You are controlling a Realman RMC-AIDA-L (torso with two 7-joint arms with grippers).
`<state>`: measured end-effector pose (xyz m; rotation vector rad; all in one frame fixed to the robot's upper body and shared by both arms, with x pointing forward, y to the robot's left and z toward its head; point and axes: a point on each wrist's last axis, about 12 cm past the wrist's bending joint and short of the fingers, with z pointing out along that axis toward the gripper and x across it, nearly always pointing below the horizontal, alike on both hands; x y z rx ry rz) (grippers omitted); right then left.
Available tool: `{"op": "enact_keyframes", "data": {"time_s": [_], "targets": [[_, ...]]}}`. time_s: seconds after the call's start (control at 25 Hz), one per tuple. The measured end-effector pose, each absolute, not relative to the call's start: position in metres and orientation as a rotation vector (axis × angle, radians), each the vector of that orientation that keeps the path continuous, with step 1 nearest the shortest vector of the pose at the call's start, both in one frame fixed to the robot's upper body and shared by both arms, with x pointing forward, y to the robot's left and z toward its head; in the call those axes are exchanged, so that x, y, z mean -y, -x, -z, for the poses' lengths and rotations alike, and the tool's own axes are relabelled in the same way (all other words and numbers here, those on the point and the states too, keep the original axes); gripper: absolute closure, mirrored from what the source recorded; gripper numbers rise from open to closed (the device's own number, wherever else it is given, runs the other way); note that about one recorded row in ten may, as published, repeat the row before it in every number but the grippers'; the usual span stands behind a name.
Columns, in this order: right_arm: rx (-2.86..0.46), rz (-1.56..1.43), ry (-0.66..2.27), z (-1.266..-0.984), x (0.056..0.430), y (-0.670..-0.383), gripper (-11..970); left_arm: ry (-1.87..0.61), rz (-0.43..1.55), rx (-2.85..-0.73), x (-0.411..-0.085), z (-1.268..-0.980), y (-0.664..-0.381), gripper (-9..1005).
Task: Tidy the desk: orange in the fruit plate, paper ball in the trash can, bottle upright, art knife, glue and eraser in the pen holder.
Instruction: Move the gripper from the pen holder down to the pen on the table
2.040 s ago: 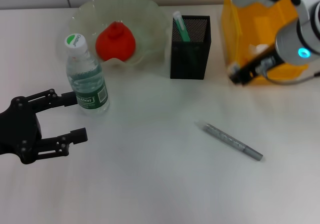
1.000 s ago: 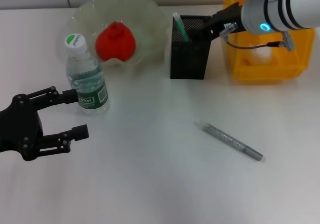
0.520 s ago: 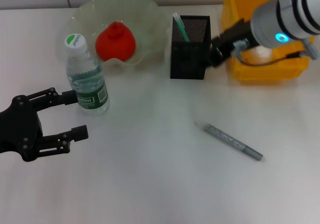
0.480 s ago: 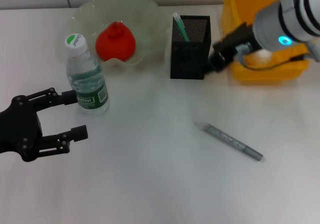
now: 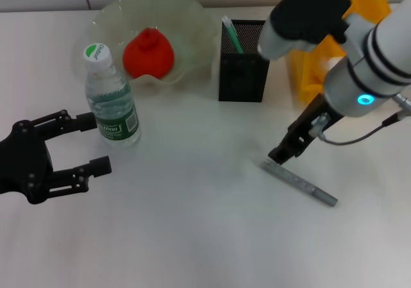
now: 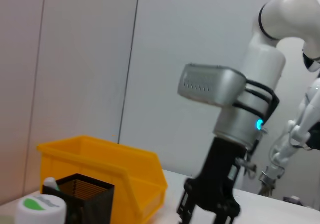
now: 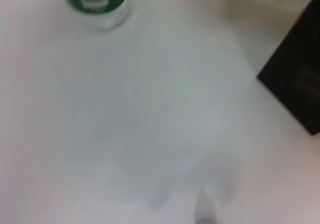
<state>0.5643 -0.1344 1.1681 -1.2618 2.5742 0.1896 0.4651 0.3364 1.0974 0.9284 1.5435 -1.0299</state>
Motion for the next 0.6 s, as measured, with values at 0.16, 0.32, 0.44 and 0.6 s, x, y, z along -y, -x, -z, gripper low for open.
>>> {"op": "enact_keyframes", "data": {"time_s": [0.16, 0.32, 0.44, 0.6], "targets": [[-2.602, -0.2, 1.288, -1.163, 0.128, -0.566, 336, -0.914, 1.018, -1.543, -0.338, -1.097, -0.465, 184], [-2.644, -0.24, 1.306, -1.156, 0.122, -0.569, 337, -0.904, 0.957, -1.549, -0.339, -1.099, -0.475, 184], [-2.671, -0.23, 1.302, -1.151, 0.121, -0.57, 337, -0.92, 0.926, -1.534, -0.333, -1.096, -0.479, 183], [-2.696, -0.201, 1.271, -1.145, 0.122, -0.571, 338, -0.926, 0.908, -1.511, -0.326, -1.095, -0.478, 183]]}}
